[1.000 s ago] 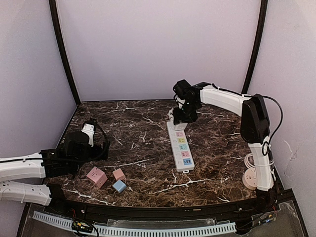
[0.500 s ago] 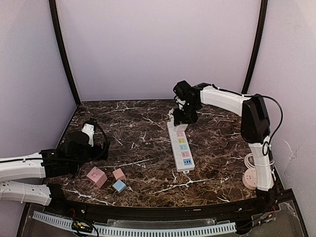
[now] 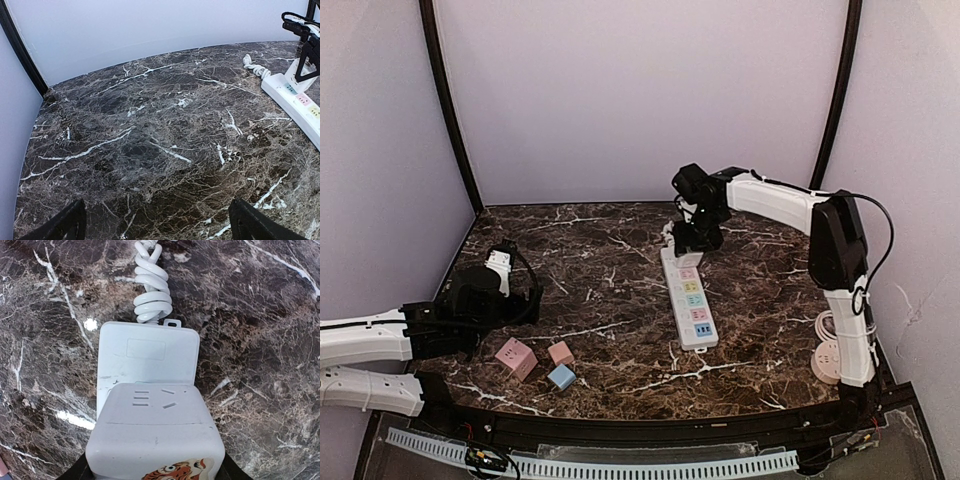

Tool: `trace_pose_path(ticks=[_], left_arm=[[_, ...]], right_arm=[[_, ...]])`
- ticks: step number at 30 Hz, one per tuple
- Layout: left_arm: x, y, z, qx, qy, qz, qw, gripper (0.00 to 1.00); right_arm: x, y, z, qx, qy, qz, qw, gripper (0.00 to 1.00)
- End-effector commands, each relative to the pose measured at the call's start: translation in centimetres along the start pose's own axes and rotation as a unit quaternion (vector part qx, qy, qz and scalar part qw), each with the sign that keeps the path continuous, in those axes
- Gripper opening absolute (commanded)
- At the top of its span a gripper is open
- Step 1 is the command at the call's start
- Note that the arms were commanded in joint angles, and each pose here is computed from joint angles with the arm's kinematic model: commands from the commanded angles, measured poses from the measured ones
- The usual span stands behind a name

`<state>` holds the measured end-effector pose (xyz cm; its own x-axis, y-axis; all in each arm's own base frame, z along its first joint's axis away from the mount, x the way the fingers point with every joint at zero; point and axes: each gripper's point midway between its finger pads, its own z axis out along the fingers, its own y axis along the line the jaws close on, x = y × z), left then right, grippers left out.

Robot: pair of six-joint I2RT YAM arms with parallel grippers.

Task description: Insert the plug

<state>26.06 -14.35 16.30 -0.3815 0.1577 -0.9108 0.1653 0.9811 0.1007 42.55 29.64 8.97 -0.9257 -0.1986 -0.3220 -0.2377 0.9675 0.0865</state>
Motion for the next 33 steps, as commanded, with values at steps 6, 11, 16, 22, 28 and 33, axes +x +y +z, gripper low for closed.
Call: trace_pose_path(ticks=[6,11,16,22,28,33], left_arm=[[0.3,0.3,0.0,-0.003,-0.002,-0.002,1.0,0.99],[0.3,0.3,0.0,-0.003,-0.002,-0.001,1.0,1.0],[0.3,0.3,0.0,-0.003,-0.001,-0.001,1.0,0.99],[0.3,0.2,0.1,-0.003,0.0,0.0,1.0,1.0],[0.3,0.2,0.1,-0.001,0.0,-0.001,1.0,0.99],[0.2,0.2,0.0,0.0,-0.002,-0.004,1.0,0.99]], right_arm=[[7.4,-4.7,-0.3,0.068,0.113,-0.007,0.991,0.0],[7.3,-4.9,0.4,0.067,0.119,-0.008,0.991,0.0],[6.7,-4.7,1.9,0.067,0.127,-0.012,0.99,0.0],[6.7,-4.6,3.6,0.07,0.141,-0.012,0.987,0.0],[7.3,-4.9,4.1,0.076,0.149,-0.007,0.986,0.0],[7.6,-5.4,2.8,0.09,0.142,0.02,0.986,0.0]])
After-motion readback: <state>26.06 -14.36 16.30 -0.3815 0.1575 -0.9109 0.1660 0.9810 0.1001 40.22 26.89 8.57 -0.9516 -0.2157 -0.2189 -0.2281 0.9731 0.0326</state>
